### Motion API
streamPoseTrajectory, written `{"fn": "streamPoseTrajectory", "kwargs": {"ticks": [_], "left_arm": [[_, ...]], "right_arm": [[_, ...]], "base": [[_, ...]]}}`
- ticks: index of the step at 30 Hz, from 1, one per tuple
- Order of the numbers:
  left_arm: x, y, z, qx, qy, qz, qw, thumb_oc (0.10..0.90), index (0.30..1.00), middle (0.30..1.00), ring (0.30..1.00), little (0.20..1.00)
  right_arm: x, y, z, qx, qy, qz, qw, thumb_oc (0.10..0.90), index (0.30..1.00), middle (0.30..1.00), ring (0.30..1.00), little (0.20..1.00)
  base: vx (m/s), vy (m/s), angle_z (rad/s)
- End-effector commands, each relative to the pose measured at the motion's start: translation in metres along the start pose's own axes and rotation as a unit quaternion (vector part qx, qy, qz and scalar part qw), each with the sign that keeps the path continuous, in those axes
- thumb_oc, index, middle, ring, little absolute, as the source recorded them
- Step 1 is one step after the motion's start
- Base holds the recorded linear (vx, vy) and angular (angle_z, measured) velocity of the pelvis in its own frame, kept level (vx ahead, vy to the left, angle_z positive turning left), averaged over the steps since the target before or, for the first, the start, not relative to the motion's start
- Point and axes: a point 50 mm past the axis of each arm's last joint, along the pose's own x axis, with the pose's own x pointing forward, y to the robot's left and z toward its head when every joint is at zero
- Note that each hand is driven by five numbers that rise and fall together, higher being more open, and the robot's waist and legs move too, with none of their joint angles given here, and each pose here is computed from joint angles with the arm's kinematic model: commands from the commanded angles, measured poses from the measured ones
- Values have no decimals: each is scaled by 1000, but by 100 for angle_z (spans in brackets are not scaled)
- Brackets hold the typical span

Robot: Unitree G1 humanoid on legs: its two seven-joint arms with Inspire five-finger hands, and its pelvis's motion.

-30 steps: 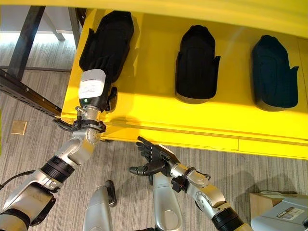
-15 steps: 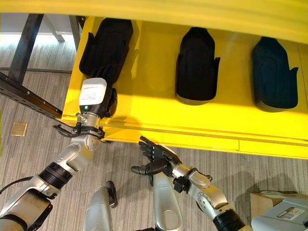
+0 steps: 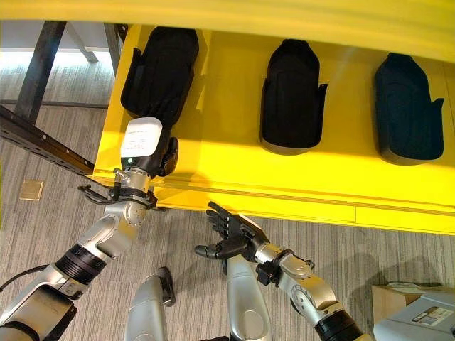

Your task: Move parts from the plastic box to the shelf.

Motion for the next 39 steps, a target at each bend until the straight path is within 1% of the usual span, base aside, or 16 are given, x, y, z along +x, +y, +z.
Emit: {"fn": "streamPoseTrajectory", "kwargs": {"ticks": [1,21,39], "left_arm": [[-2,10,19,-3,-58,18,998,900,1000,1000,1000,1000],[-8,12,25,-19,-72,15,997,900,1000,1000,1000,1000],[-14,10,31,-35,-86,-1,996,900,1000,1000,1000,1000]], "right_arm": [[4,18,41,-15,-114,46,992,900,1000,1000,1000,1000],[4,17,39,-13,-119,39,992,900,1000,1000,1000,1000],[2,16,39,-8,-122,32,992,900,1000,1000,1000,1000]], "base": [[0,0,0],[0,0,0],[0,0,0]]}}
